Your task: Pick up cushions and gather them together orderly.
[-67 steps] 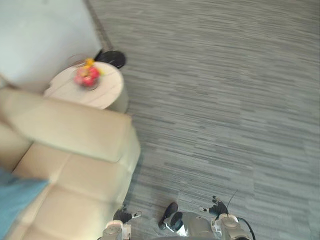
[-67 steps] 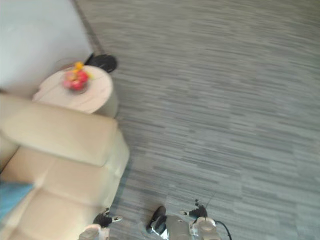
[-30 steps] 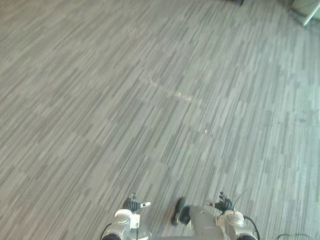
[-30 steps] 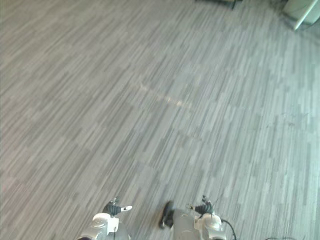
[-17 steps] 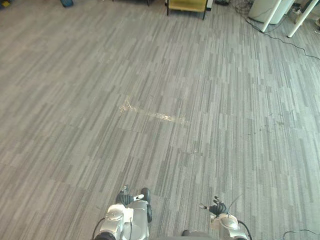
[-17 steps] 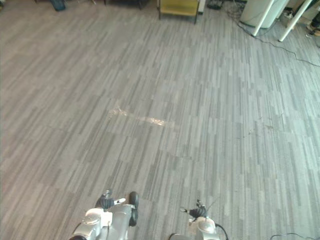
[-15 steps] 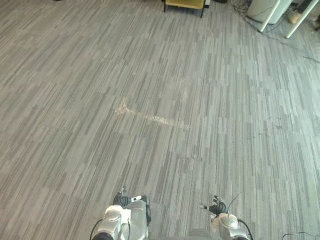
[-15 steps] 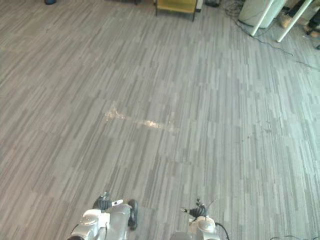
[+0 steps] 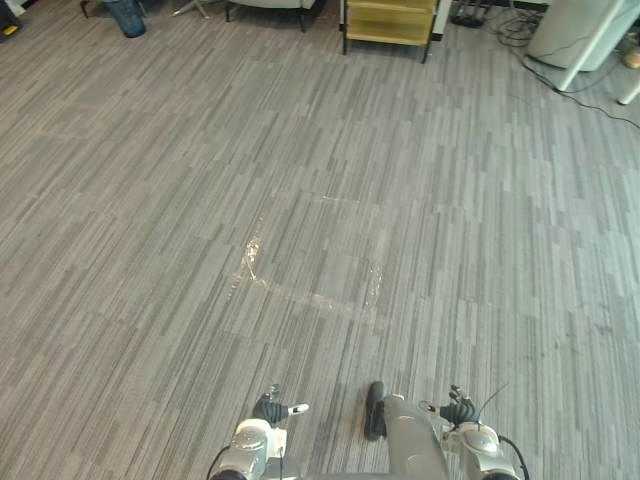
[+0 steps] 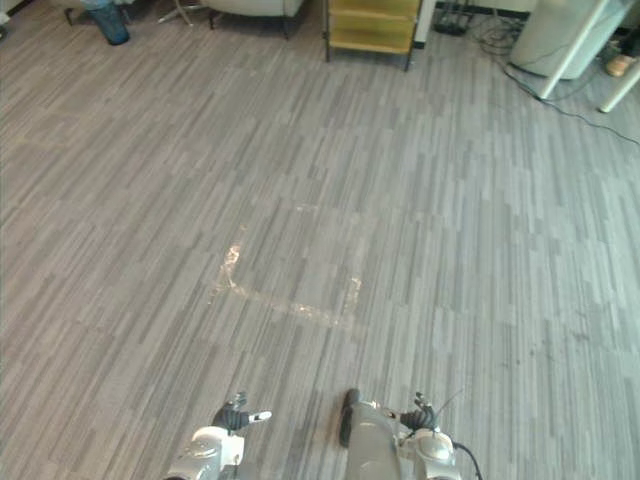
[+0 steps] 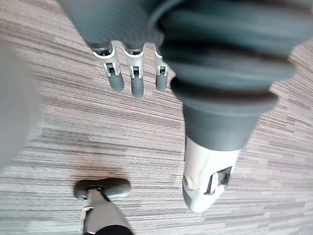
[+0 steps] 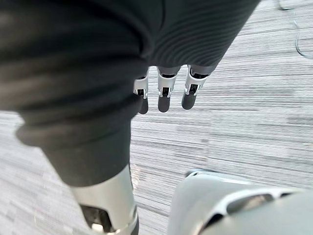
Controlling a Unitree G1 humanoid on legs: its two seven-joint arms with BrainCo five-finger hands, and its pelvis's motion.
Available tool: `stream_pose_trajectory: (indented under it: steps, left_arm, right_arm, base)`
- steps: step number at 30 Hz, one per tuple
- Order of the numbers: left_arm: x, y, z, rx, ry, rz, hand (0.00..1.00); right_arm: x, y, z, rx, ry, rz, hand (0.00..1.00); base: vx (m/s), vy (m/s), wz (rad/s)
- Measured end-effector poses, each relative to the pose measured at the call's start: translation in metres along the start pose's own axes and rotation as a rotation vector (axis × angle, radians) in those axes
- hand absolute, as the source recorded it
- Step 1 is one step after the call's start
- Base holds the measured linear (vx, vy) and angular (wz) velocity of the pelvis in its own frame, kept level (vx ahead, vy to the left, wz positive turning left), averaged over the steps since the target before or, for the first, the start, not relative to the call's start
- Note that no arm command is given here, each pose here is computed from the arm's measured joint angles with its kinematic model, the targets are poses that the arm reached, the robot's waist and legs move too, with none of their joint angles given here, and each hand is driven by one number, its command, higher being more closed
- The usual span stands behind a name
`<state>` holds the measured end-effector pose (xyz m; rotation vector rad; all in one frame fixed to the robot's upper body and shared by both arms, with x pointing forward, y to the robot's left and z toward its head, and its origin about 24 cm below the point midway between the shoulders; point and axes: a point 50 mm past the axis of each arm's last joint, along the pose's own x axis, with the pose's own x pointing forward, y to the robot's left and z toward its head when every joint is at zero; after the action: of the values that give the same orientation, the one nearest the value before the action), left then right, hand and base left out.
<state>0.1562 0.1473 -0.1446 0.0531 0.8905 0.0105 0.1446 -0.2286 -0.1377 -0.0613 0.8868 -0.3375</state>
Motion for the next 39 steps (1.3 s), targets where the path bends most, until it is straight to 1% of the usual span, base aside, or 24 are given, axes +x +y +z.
stream_pose_trajectory:
  steps: [3,7,9,10,11,13,15,16,18,20,23,25,26,27,29,31,35,36,37,39]
  left_arm:
    - [0.001,0.005,0.012,-0.009,-0.054,0.018,0.0]
    - [0.003,0.004,0.025,-0.017,-0.11,0.014,0.0]
    - [0.002,0.005,0.022,-0.024,-0.103,0.018,0.0]
    - [0.002,0.015,0.023,-0.004,-0.105,0.041,0.0]
    - [0.003,0.017,0.024,-0.001,-0.106,0.044,0.0]
    - [0.002,0.031,0.022,0.012,-0.091,0.074,0.0]
    - [0.0,0.033,0.014,0.015,-0.071,0.078,0.0]
    - [-0.002,0.037,0.003,0.043,-0.034,0.076,0.0]
    - [-0.002,0.037,0.002,0.078,-0.023,0.066,0.0]
    - [-0.002,0.035,-0.002,0.084,0.002,0.06,0.0]
    - [0.001,0.027,0.008,0.1,-0.025,0.036,0.0]
    - [0.003,0.025,0.013,0.103,-0.039,0.031,0.0]
    - [0.002,0.026,0.01,0.11,-0.029,0.031,0.0]
    - [0.002,0.02,0.005,0.119,-0.01,0.017,0.0]
    - [0.003,0.008,0.008,0.116,-0.016,-0.016,0.0]
    - [0.001,0.003,-0.001,0.115,0.006,-0.024,0.0]
    - [0.0,-0.001,-0.004,0.084,0.014,-0.027,0.0]
    - [0.0,-0.002,0.0,0.081,-0.004,-0.028,0.0]
    - [0.0,-0.003,0.003,0.08,-0.017,-0.031,0.0]
    - [0.001,-0.003,0.006,0.079,-0.032,-0.03,0.0]
  right_arm:
    - [-0.004,0.015,-0.009,0.049,0.025,0.028,0.0]
    - [-0.003,0.019,-0.004,0.064,0.018,0.035,0.0]
    - [-0.004,0.021,-0.009,0.053,0.037,0.042,0.0]
    - [-0.005,0.032,-0.012,0.046,0.051,0.071,0.0]
    - [-0.005,0.032,-0.012,0.047,0.055,0.073,0.0]
    - [-0.004,0.036,-0.007,0.048,0.039,0.083,0.0]
    - [-0.004,0.035,-0.006,0.044,0.036,0.083,0.0]
    - [-0.004,0.037,-0.005,0.041,0.032,0.089,0.0]
    - [-0.005,0.038,-0.008,0.025,0.041,0.1,0.0]
    - [-0.007,0.036,-0.013,-0.012,0.049,0.105,0.0]
    - [-0.002,0.02,0.001,-0.035,-0.009,0.072,0.0]
    - [0.0,0.018,0.01,-0.031,-0.052,0.067,0.0]
    - [-0.001,0.016,0.008,-0.033,-0.05,0.062,0.0]
    - [-0.003,0.012,0.0,-0.027,-0.024,0.051,0.0]
    - [0.002,0.002,0.008,-0.025,-0.033,0.017,0.0]
    - [0.0,-0.002,0.0,-0.016,-0.006,0.008,0.0]
    - [-0.006,-0.005,-0.017,-0.002,0.041,-0.003,0.0]
    - [-0.007,-0.004,-0.022,0.03,0.055,-0.009,0.0]
    - [-0.007,0.001,-0.021,0.072,0.054,-0.008,0.0]
    - [-0.006,0.005,-0.017,0.081,0.043,-0.001,0.0]
  base:
    - [0.54,-0.135,0.08]
    - [0.53,0.081,-0.26]
    - [0.52,0.143,-0.39]
    - [0.42,0.084,-0.21]
    - [0.54,0.096,0.0]
    - [0.55,0.147,-0.16]
    - [0.55,0.157,-0.48]
    - [0.48,0.105,-0.41]
    - [0.4,0.005,-0.14]
    - [0.54,-0.041,-0.16]
    - [0.53,-0.121,0.1]
    - [0.52,-0.223,0.43]
    - [0.69,-0.35,0.56]
    - [0.58,-0.296,0.32]
    - [0.48,-0.25,0.16]
    - [0.42,-0.22,0.2]
    - [0.45,-0.181,0.35]
    - [0.53,-0.096,0.15]
    - [0.51,-0.081,0.09]
    - [0.38,0.029,-0.19]
